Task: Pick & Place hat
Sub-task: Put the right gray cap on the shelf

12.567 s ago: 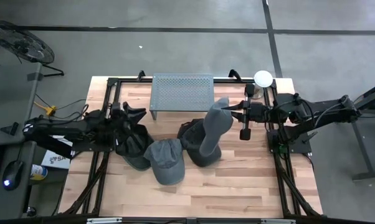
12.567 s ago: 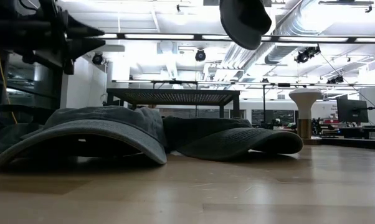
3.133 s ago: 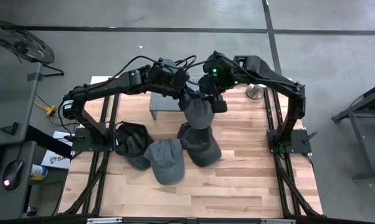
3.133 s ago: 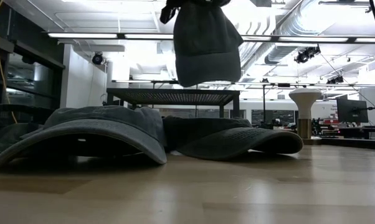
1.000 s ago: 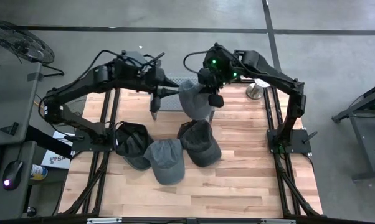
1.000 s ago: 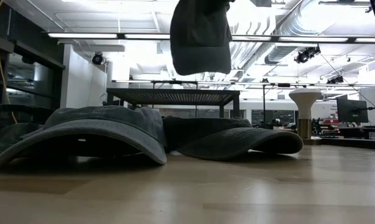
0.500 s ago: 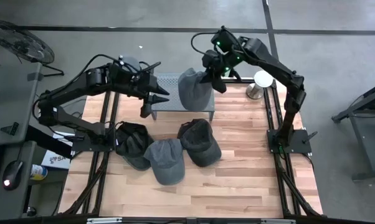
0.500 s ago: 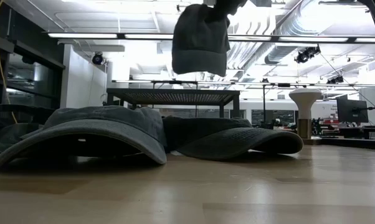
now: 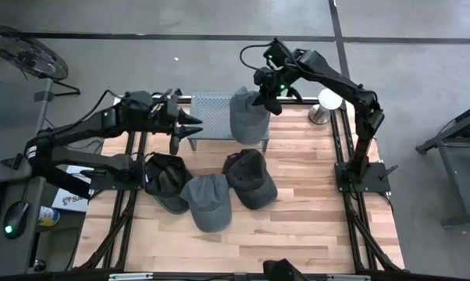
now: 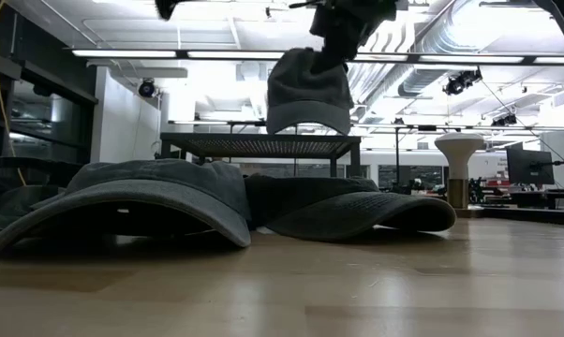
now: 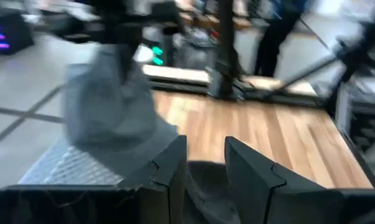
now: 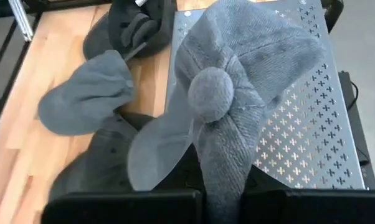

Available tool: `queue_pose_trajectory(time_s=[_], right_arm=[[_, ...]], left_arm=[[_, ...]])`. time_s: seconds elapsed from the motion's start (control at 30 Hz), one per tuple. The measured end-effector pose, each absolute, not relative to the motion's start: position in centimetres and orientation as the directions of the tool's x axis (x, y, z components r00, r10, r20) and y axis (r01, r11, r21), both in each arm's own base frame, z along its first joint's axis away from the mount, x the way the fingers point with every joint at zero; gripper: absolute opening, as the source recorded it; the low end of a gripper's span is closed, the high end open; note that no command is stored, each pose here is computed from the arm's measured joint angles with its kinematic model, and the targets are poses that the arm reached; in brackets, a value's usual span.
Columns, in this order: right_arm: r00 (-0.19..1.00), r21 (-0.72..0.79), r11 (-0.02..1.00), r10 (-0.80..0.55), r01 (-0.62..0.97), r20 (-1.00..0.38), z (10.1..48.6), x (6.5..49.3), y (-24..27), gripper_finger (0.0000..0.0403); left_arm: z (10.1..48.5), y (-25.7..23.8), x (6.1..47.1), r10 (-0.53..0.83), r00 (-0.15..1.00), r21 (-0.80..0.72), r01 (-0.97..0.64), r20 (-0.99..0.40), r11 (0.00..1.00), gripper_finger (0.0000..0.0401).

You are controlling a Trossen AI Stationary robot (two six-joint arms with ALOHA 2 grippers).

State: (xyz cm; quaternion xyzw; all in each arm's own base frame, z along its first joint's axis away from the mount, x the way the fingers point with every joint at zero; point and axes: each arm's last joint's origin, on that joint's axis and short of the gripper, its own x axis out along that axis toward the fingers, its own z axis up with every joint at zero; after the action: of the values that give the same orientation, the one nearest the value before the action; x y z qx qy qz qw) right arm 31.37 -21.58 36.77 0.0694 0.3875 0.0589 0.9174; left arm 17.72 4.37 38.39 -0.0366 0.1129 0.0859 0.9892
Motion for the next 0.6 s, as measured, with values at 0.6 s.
queue_pose_trajectory(time_s=[0.6], right_arm=[[0.704, -0.022, 0.999, 0.002, -0.026, -0.71, 35.3, 31.3, -24.3, 0.0003]], left_arm=[[34.9, 4.1, 16.4, 0.201, 0.958, -0.168, -0.237, -0.207, 0.957, 0.0108]])
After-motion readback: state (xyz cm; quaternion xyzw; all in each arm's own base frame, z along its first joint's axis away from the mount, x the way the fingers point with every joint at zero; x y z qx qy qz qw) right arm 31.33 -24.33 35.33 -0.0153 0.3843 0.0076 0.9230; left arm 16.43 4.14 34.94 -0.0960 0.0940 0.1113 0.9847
